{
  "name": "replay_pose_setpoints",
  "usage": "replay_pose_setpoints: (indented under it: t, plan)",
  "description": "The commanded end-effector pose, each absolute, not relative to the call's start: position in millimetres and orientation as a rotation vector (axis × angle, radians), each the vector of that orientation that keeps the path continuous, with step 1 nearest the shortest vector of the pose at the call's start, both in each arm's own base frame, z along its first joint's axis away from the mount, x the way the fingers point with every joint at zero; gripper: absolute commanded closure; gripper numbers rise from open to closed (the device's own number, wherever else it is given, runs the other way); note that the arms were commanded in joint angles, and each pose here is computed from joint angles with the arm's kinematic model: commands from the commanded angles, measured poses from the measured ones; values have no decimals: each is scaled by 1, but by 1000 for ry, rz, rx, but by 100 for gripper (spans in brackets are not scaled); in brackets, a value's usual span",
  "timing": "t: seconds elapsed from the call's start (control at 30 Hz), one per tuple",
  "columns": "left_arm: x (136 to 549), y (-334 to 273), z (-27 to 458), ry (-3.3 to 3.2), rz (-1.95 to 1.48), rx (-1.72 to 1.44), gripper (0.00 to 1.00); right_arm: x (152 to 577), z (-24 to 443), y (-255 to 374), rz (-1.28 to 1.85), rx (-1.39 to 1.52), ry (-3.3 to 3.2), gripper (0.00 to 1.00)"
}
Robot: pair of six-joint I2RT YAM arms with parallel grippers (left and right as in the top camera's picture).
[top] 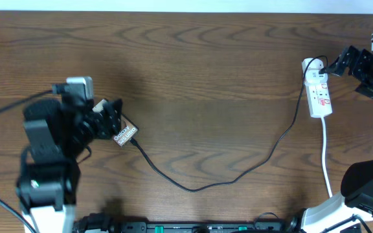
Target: Plug charger to phone and switch on socket
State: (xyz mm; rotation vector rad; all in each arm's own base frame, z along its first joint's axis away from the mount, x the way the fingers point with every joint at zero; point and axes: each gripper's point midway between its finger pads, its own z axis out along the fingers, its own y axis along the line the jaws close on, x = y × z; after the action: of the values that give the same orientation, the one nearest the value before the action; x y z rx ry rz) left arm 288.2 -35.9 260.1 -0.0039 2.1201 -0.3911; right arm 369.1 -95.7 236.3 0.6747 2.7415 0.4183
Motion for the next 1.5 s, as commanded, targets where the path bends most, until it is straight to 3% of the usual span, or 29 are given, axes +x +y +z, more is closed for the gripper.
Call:
replay_pose_setpoints:
  t: [0.0, 0.37, 1.0, 1.47]
  plan:
    - [282, -37, 243, 2041, -340, 29, 27, 368, 246, -96, 406, 677, 2716, 1]
    - [266, -42, 210, 1657, -298, 113, 27, 368, 246, -96, 406, 677, 2716, 1]
    - [239, -43, 143, 1698, -278, 138, 27, 368, 246, -96, 406, 677, 2717, 1]
    - [239, -43, 144, 1696, -278, 138, 27, 368, 246, -96, 406, 677, 2717, 1]
